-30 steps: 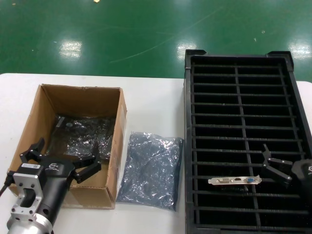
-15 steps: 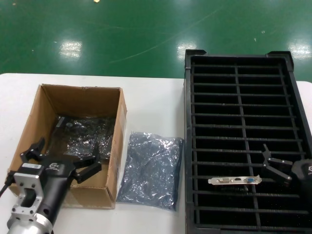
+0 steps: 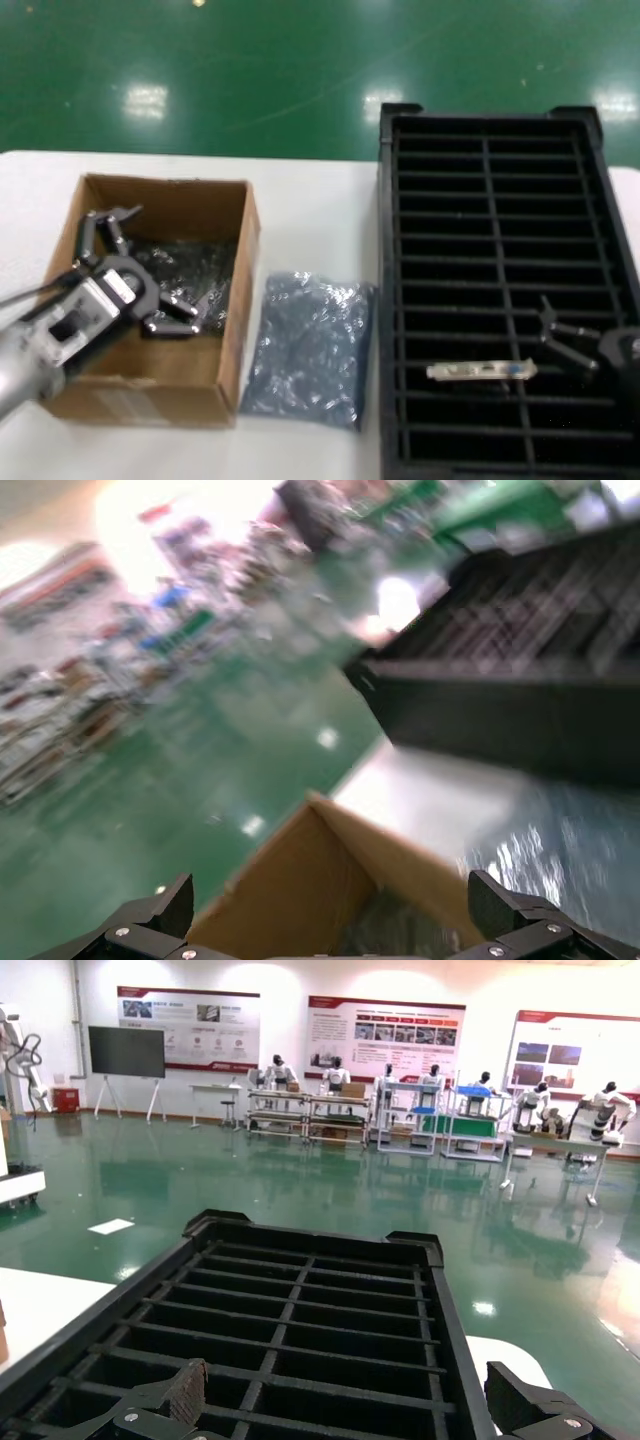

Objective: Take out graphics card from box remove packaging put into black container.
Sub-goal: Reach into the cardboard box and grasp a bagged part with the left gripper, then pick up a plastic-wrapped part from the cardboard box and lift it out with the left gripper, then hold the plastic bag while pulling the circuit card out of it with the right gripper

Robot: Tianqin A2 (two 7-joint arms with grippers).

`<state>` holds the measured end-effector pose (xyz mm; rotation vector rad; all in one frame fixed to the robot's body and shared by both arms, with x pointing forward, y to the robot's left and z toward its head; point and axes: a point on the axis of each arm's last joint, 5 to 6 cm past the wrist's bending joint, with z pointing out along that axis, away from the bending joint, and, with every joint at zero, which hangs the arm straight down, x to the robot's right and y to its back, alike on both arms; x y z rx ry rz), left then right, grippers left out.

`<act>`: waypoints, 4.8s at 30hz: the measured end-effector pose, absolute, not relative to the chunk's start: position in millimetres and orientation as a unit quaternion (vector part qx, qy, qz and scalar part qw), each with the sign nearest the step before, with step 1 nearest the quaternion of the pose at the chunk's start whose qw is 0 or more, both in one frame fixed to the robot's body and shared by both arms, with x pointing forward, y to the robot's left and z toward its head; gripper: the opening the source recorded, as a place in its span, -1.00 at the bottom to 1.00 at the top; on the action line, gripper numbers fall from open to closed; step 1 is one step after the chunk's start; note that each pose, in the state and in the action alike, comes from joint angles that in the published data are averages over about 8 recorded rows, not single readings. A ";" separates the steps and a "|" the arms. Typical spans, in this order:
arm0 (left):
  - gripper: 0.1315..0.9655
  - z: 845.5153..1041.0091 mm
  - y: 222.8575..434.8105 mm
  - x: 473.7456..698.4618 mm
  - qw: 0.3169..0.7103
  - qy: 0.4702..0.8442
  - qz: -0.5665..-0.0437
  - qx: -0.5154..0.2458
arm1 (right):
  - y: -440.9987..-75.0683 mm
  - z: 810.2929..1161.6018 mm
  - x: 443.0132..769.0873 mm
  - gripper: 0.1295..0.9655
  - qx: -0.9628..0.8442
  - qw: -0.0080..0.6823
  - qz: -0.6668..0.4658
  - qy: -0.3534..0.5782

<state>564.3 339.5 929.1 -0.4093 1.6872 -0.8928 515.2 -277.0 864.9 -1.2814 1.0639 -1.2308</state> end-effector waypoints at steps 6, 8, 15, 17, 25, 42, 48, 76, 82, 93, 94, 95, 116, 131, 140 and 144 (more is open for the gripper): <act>1.00 946.3 365.4 614.9 0.542 0.792 -0.267 -0.089 | -277.0 864.9 515.2 1.00 -0.532 0.510 -0.511 0.442; 1.00 948.2 369.9 631.2 0.533 0.812 -0.229 -0.064 | -277.0 864.9 515.2 1.00 -0.532 0.510 -0.511 0.442; 1.00 936.4 377.2 672.7 0.485 0.866 -0.123 0.020 | -277.0 864.9 515.2 1.00 -0.532 0.510 -0.511 0.442; 1.00 930.0 377.2 679.9 0.471 0.875 -0.107 0.038 | -277.0 864.9 515.2 1.00 -0.532 0.510 -0.511 0.442; 0.96 910.0 373.1 696.1 0.457 0.884 -0.063 0.077 | -277.0 864.9 515.2 1.00 -0.532 0.510 -0.511 0.442; 0.47 903.7 371.3 701.8 0.496 0.862 -0.029 0.098 | -277.0 864.9 515.2 1.00 -0.532 0.510 -0.511 0.442; 0.18 906.1 370.3 700.6 0.504 0.857 -0.027 0.102 | -277.0 864.9 515.2 1.00 -0.532 0.510 -0.511 0.442; -0.87 924.5 369.5 688.7 0.543 0.831 -0.004 0.122 | -277.0 864.9 515.2 1.00 -0.532 0.510 -0.511 0.442; -0.96 933.7 370.4 683.4 0.555 0.822 -0.002 0.123 | -277.0 864.9 515.2 1.00 -0.532 0.510 -0.511 0.442; -0.98 958.7 367.8 666.5 0.589 0.797 0.004 0.131 | -277.0 864.9 515.2 1.00 -0.532 0.510 -0.511 0.442; -0.98 961.5 367.2 663.8 0.593 0.794 0.005 0.131 | -277.0 864.9 515.2 1.00 -0.532 0.510 -0.511 0.442; -0.98 964.2 366.7 660.9 0.598 0.791 0.006 0.132 | -277.0 864.9 515.2 1.00 -0.532 0.510 -0.511 0.442; -0.98 1017.4 360.2 542.7 0.688 0.711 -0.007 0.146 | -277.0 864.9 515.2 1.00 -0.532 0.510 -0.511 0.442; -0.98 992.2 333.5 487.5 0.657 0.727 -0.057 0.188 | -277.0 864.9 515.2 1.00 -0.532 0.510 -0.511 0.442; -0.98 987.7 330.4 484.8 0.654 0.730 -0.064 0.188 | -277.0 864.9 515.2 1.00 -0.532 0.510 -0.511 0.442; -0.98 987.6 330.3 484.8 0.654 0.730 -0.064 0.188 | -275.9 867.7 518.2 1.00 -0.531 0.513 -0.512 0.439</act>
